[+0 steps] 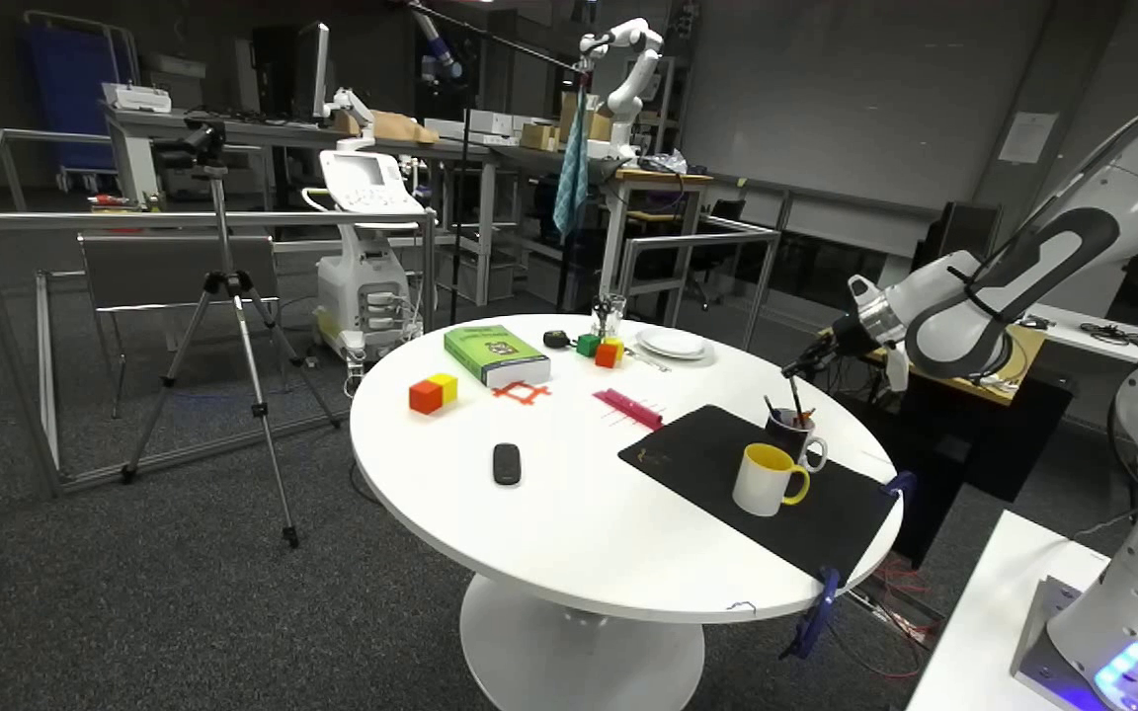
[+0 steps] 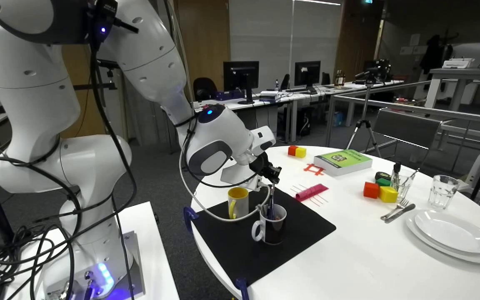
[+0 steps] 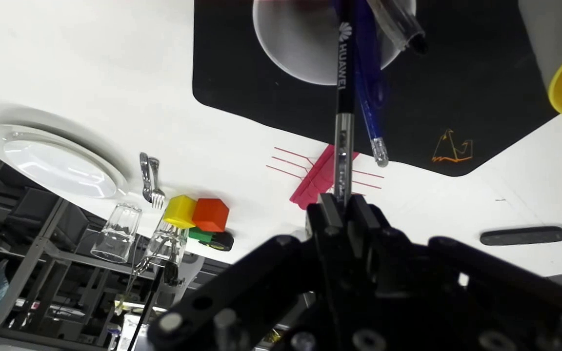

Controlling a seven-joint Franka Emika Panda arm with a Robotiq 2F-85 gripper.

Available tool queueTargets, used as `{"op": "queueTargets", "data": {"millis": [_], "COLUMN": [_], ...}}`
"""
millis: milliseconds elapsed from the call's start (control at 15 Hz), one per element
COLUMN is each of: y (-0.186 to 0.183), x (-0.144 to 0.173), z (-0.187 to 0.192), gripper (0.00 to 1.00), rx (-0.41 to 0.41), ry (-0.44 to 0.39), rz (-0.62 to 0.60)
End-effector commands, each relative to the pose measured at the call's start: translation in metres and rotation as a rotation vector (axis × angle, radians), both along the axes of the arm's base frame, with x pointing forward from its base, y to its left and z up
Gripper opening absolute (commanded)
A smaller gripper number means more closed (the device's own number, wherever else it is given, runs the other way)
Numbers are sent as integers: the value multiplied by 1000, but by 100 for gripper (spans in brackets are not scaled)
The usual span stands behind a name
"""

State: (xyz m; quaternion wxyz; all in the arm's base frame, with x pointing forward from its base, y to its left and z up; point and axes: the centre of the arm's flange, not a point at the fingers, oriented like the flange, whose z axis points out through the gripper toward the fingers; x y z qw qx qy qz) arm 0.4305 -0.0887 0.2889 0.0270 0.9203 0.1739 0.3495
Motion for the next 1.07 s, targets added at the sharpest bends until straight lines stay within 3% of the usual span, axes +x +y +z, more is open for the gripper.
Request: {"op": "queueTargets", "data": {"millis": [0, 467, 533, 1000], "y": [1, -4, -6, -14], "x": [0, 0, 0, -2], "z": [-11, -18, -19, -18], "gripper": [3, 3, 31, 81], "rx": [-9, -12, -11, -13], "ry": [16, 34, 37, 42], "rz": [12, 3, 2, -20]}}
